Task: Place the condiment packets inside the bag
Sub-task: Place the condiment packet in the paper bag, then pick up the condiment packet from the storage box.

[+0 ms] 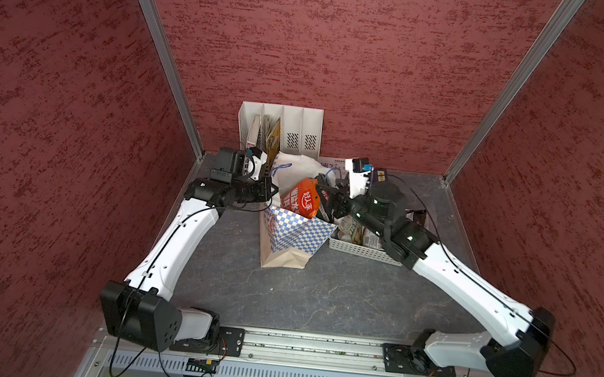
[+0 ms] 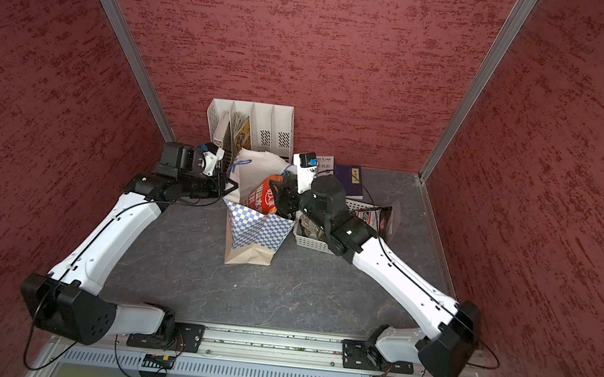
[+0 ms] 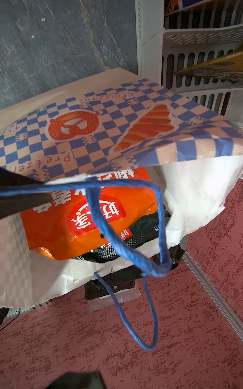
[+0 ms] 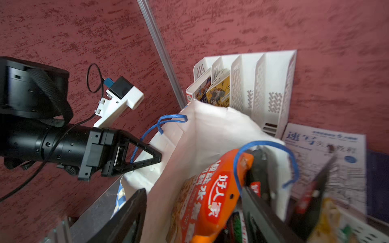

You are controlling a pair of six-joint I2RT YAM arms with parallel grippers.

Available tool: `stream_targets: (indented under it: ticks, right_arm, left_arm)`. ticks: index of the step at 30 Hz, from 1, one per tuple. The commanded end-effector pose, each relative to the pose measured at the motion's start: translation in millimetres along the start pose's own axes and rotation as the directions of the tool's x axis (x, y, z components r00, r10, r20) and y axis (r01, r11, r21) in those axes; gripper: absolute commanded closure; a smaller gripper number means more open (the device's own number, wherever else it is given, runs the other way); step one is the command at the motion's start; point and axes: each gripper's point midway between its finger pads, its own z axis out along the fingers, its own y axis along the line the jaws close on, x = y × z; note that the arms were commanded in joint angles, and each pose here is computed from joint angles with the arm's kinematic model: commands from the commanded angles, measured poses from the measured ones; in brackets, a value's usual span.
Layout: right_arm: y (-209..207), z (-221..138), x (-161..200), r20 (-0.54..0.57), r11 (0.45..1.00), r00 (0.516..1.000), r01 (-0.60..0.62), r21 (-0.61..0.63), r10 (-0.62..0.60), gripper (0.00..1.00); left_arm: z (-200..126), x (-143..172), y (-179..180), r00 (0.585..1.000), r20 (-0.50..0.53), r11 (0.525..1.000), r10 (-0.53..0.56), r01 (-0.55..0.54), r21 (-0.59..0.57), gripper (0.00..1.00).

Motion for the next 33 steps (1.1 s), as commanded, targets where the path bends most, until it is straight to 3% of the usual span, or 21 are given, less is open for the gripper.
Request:
stream_targets:
  ticks: [1, 6, 14, 25, 33]
  right_arm:
    - [-60, -17, 30, -0.077, 0.985, 0.994, 0.091, 0.144, -0.080, 0.13]
    - [-95, -20, 117, -0.295, 0.967, 0.931, 0.246, 0.071, -0.215, 0.10]
    - [-80, -10, 175, -0.144, 0.885, 0.876, 0.441, -0.150, -0.461, 0.10]
    - [-141, 30, 186, -0.288, 0.871, 0.853, 0.480, 0.104, -0.435, 0.15]
    - [-159, 22, 179, -0.319, 0.861, 0.870, 0.455, 0.227, -0.376, 0.32]
  left_arm:
    - [-10, -18, -12, 0.995, 0.083, 0.998, 0.056, -0.059, 0.037, 1.00]
    - [-9, -17, -11, 0.995, 0.080, 0.998, 0.052, -0.054, 0.033, 1.00]
    - [-9, -17, -10, 0.996, 0.079, 0.998, 0.052, -0.054, 0.029, 1.00]
    - [-8, -17, -10, 0.996, 0.079, 0.998, 0.051, -0.053, 0.029, 1.00]
    - [-8, -17, -9, 0.996, 0.077, 0.998, 0.053, -0.055, 0.026, 1.00]
